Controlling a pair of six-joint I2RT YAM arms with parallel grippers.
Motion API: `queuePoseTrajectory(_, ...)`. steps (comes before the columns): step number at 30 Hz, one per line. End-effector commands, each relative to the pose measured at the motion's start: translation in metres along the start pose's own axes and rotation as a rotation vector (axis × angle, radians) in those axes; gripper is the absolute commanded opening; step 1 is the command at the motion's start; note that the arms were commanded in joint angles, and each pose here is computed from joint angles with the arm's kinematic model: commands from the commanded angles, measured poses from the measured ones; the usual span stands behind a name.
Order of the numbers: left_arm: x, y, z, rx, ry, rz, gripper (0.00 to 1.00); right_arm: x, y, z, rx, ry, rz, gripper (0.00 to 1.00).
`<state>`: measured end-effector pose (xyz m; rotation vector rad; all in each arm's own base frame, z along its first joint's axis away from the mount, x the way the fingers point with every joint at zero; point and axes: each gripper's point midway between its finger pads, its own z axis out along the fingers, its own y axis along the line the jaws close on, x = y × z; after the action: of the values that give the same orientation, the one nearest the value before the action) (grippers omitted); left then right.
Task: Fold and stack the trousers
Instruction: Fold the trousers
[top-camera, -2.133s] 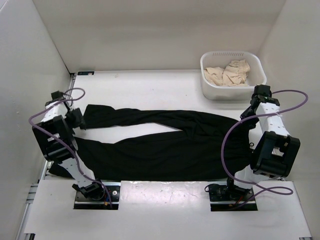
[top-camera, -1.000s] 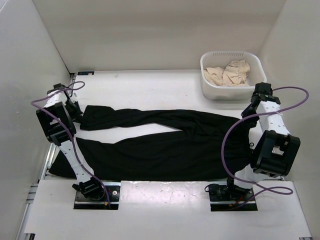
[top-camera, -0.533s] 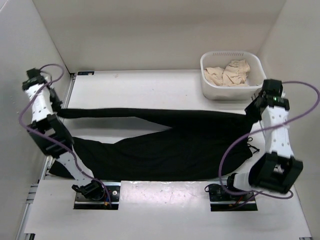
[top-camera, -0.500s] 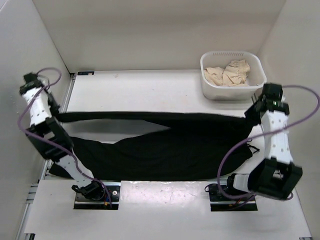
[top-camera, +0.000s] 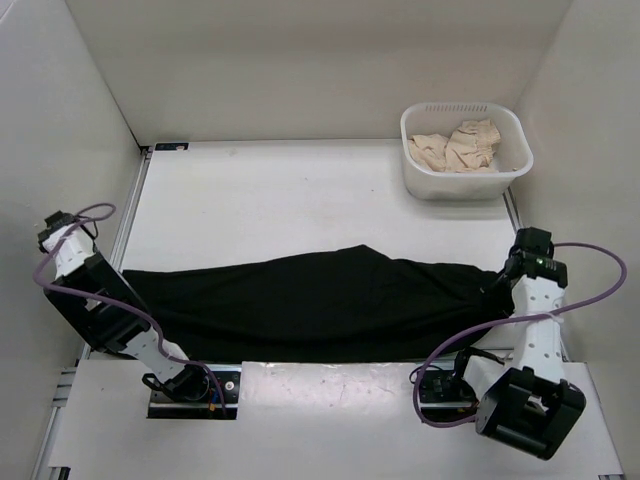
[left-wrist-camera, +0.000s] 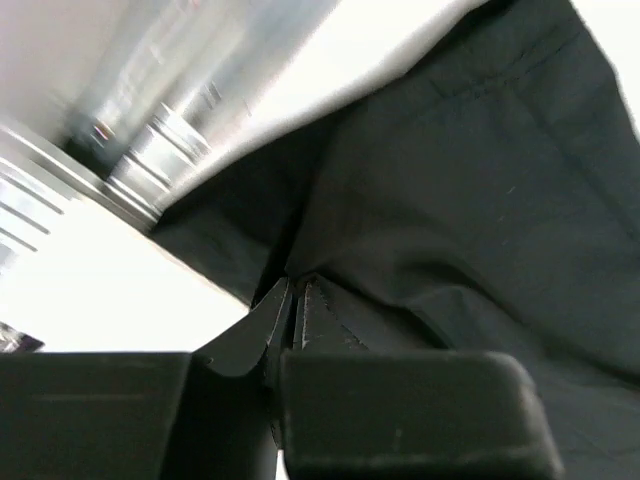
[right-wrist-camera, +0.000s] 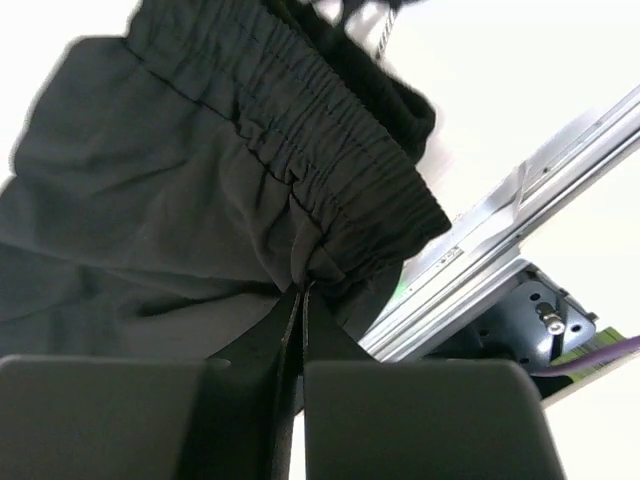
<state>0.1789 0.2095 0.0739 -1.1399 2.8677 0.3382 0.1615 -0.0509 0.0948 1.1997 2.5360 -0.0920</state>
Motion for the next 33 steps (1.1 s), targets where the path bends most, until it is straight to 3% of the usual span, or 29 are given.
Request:
queuePoseTrajectory(1, -0.053, 0.008, -0.042, -0.016, -0.212, -0.032, 0.14, -0.045, 0.013, -0.029, -0.030, -0.123, -0.007, 0.00)
queuePoseTrajectory(4, -0.076, 0.016, -0.067, -0.049, -0.293, -0.043, 0.14, -0.056, 0.010, -0.044, -0.012, -0.147, -0.003, 0.00)
queuePoseTrajectory(8, -0.072, 0.026, -0.076, -0.082, -0.319, -0.063, 0.14, -0.044, -0.008, -0.053, 0.036, -0.166, -0.010, 0.00)
queuePoseTrajectory(13, -0.026, 0.029, -0.038, -0.107, -0.214, -0.060, 0.14, 0.004, -0.031, -0.024, 0.085, -0.078, 0.008, 0.00)
queuePoseTrajectory(21, 0.019, 0.047, 0.001, -0.194, -0.092, -0.085, 0.14, -0.002, -0.054, -0.037, 0.201, -0.159, 0.114, 0.01)
queuePoseTrajectory(24, 0.023, 0.048, 0.004, -0.208, -0.073, -0.080, 0.14, 0.000, -0.051, -0.034, 0.187, -0.152, 0.123, 0.14)
queuePoseTrajectory(26, 0.022, 0.051, 0.006, -0.224, -0.073, -0.081, 0.14, 0.000, -0.051, -0.033, 0.193, -0.143, 0.134, 0.32)
queuePoseTrajectory(27, 0.022, 0.053, 0.006, -0.238, -0.072, -0.081, 0.16, 0.001, -0.058, -0.034, 0.228, -0.148, 0.144, 0.43)
queuePoseTrajectory(28, 0.022, 0.053, 0.008, -0.237, -0.064, -0.079, 0.19, -0.004, -0.059, -0.038, 0.235, -0.182, 0.179, 0.66)
queuePoseTrajectory(29, 0.022, 0.054, 0.007, -0.247, -0.063, -0.079, 0.27, -0.007, -0.063, -0.044, 0.248, -0.211, 0.199, 0.76)
queuePoseTrajectory(30, 0.022, 0.054, 0.007, -0.247, -0.063, -0.079, 0.55, -0.010, -0.066, -0.048, 0.260, -0.238, 0.218, 0.81)
queuePoseTrajectory(33, 0.014, 0.054, -0.001, -0.235, -0.081, -0.084, 0.70, -0.033, -0.058, -0.070, 0.176, -0.376, 0.247, 0.82)
